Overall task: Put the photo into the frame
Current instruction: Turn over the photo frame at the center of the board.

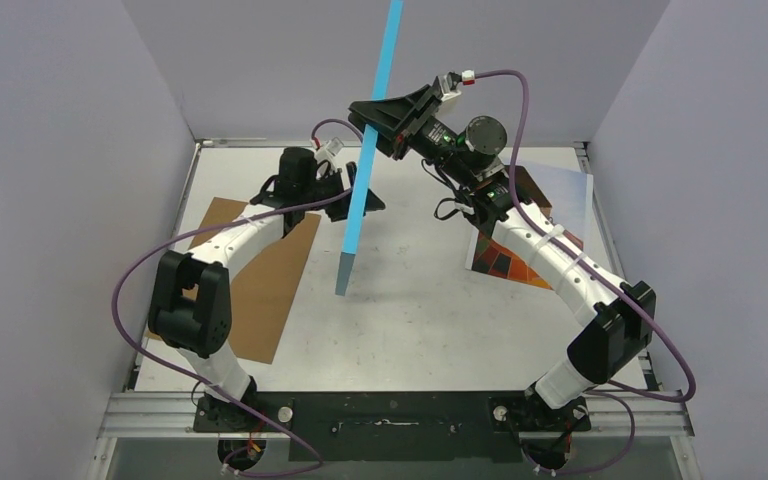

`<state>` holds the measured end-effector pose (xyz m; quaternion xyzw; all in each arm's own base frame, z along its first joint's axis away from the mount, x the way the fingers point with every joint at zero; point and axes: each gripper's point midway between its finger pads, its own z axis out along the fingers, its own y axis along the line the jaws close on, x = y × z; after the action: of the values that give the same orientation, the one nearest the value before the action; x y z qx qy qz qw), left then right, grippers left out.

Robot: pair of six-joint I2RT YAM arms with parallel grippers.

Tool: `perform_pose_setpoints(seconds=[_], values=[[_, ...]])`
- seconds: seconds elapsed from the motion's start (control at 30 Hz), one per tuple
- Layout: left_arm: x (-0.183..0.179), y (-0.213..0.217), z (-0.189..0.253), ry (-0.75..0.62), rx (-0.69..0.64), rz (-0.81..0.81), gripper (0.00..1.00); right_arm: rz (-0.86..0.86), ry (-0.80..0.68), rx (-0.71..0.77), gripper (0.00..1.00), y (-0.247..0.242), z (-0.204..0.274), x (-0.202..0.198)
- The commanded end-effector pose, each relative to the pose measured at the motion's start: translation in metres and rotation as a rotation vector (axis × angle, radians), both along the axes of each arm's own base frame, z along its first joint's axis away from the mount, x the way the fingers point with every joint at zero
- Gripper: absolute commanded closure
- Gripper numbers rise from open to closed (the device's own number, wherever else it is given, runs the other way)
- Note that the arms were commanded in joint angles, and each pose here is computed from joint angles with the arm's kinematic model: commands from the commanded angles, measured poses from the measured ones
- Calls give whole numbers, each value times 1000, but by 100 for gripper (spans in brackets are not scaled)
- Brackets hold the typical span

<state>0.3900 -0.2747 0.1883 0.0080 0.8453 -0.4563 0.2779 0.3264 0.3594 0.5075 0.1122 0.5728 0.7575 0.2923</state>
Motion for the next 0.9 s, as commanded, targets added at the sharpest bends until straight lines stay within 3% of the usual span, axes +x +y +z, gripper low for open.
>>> perform_pose_setpoints(seconds=[0.0,0.1,0.23,0.33,0.5,0.87], values=[[15,8,29,-90,-48,-13,39,33,-168,146,100,-16,58,-30],[18,13,31,-78,-82,-12,65,45,-162,138,100,-14,53,-29],[21,18,32,-86,-74,1,86,49,-153,133,100,-17,47,-29],[23,28,31,-88,-64,16,100,33,-145,113,91,-24,40,-25],[26,53,28,-115,-19,47,100,-154,-57,-179,52,-53,-12,5],[30,96,10,-116,194,115,100,-206,66,-383,35,-94,-85,26]])
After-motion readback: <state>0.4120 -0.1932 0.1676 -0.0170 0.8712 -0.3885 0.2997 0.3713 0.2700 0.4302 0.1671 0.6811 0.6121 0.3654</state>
